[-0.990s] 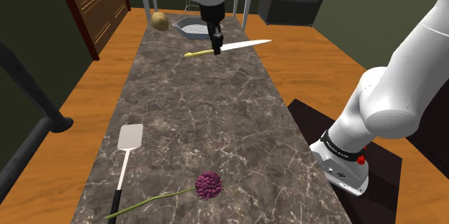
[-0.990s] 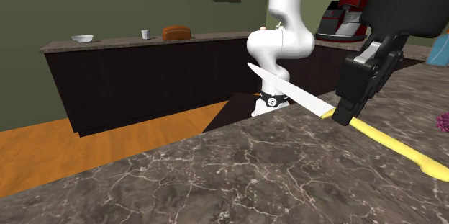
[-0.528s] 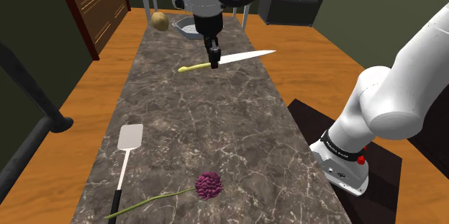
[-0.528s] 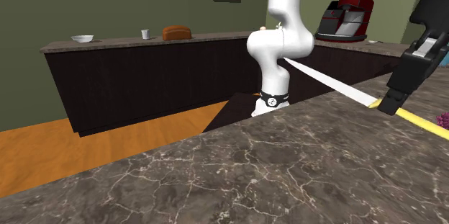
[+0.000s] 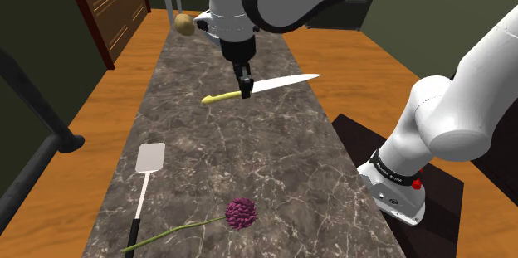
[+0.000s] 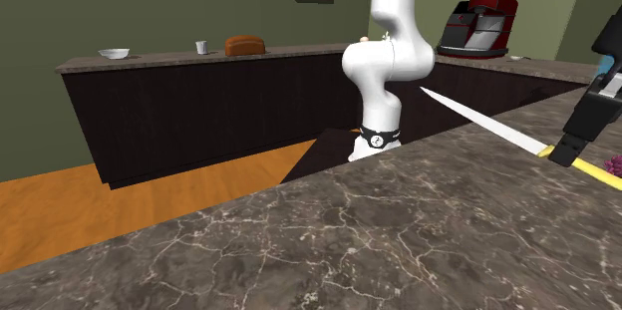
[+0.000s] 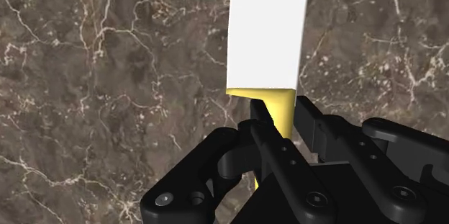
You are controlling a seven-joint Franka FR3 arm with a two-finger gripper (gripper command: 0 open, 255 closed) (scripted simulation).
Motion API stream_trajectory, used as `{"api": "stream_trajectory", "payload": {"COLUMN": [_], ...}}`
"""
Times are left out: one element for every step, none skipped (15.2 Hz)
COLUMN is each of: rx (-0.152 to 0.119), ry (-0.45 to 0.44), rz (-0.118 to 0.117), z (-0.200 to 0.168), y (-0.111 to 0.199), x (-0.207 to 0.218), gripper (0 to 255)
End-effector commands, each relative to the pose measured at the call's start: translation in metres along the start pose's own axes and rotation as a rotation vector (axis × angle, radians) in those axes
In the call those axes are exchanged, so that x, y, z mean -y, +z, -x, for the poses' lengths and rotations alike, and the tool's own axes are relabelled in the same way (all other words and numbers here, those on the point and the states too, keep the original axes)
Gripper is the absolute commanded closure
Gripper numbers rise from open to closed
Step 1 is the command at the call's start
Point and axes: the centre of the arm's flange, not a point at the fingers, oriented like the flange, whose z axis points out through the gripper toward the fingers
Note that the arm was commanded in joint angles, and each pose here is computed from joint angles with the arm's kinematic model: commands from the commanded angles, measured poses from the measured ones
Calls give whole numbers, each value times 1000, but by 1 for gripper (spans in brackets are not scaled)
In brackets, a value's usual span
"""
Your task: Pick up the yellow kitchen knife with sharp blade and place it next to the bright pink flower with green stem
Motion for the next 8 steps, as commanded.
{"api": "stream_trajectory", "payload": {"rx": [0,0,0,0,0,0,0,0], "ry": [0,0,0,0,0,0,0,0], "rz": [0,0,0,0,0,0,0,0], "z": [-2,-3,-4,-5,-6,-7,-8,-8], "y": [11,16,21,26,31,36,42,47], "x": [1,1,2,2,2,3,3,3], "gripper": [255,255,255,255,255,255,255,255]}}
